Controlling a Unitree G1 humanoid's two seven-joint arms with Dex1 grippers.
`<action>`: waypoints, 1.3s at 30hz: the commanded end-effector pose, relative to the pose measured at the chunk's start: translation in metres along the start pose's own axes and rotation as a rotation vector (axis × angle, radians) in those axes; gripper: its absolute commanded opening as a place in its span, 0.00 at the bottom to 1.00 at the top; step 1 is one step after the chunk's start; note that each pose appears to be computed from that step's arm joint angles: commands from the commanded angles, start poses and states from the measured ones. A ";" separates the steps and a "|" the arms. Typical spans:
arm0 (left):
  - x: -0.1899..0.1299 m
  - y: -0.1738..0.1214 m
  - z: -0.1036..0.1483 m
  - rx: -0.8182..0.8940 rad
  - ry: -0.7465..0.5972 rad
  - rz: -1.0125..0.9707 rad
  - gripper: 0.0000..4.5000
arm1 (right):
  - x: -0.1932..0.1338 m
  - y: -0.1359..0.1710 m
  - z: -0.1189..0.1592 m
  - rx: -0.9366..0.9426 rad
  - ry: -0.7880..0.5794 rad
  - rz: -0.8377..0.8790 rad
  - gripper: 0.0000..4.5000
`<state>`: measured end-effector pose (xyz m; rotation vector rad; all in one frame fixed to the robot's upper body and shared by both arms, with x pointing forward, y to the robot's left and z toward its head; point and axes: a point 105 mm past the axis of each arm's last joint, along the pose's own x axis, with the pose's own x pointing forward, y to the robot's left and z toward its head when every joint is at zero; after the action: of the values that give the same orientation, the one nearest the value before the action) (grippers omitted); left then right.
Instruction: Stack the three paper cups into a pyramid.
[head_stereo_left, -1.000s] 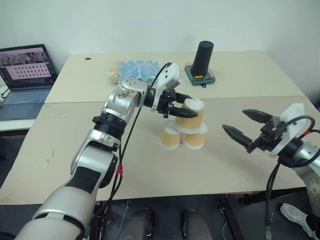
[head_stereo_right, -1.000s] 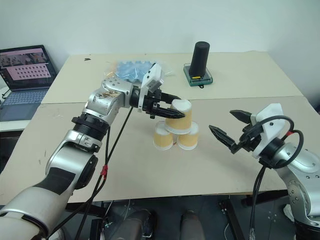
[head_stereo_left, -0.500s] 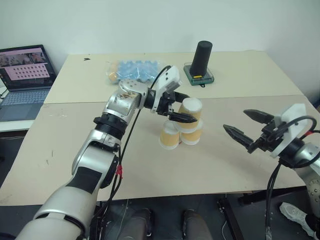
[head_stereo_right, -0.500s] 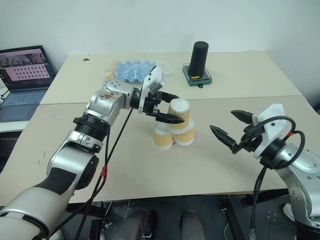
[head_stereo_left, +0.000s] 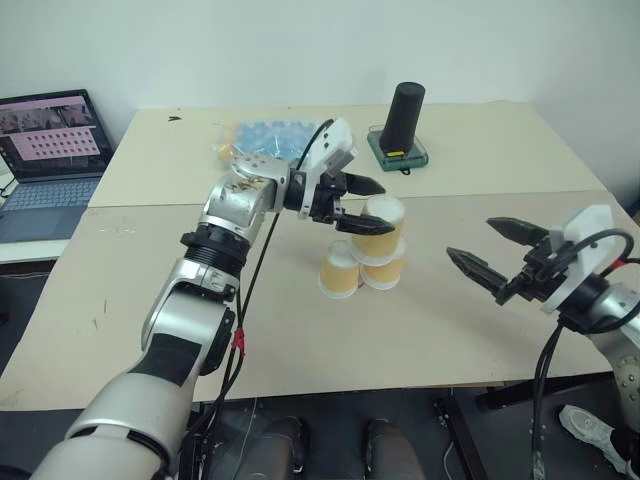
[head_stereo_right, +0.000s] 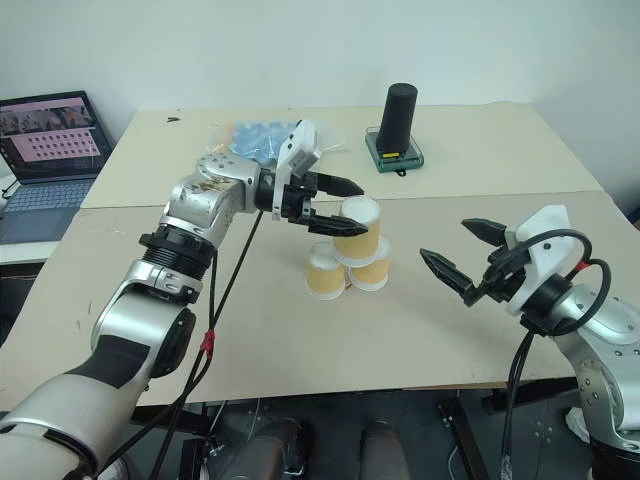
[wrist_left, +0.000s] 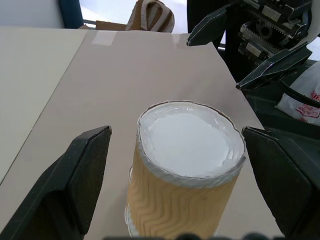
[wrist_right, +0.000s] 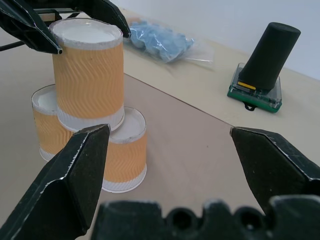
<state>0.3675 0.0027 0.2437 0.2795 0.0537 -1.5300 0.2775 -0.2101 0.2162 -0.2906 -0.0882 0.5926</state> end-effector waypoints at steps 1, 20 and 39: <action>-0.005 -0.002 0.017 0.046 -0.041 0.004 0.99 | -0.001 -0.003 0.011 -0.040 -0.035 0.002 1.00; -0.173 0.042 0.014 -0.166 -0.477 1.169 0.99 | -0.017 -0.088 -0.033 -0.070 0.175 -0.500 1.00; -0.296 -0.044 -0.131 -0.160 -0.230 1.937 0.99 | 0.033 -0.086 -0.095 0.203 0.030 -0.599 1.00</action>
<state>0.3332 0.3150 0.1580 -0.0682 -0.1590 0.3689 0.3651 -0.2800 0.1287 -0.0460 0.0005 -0.0022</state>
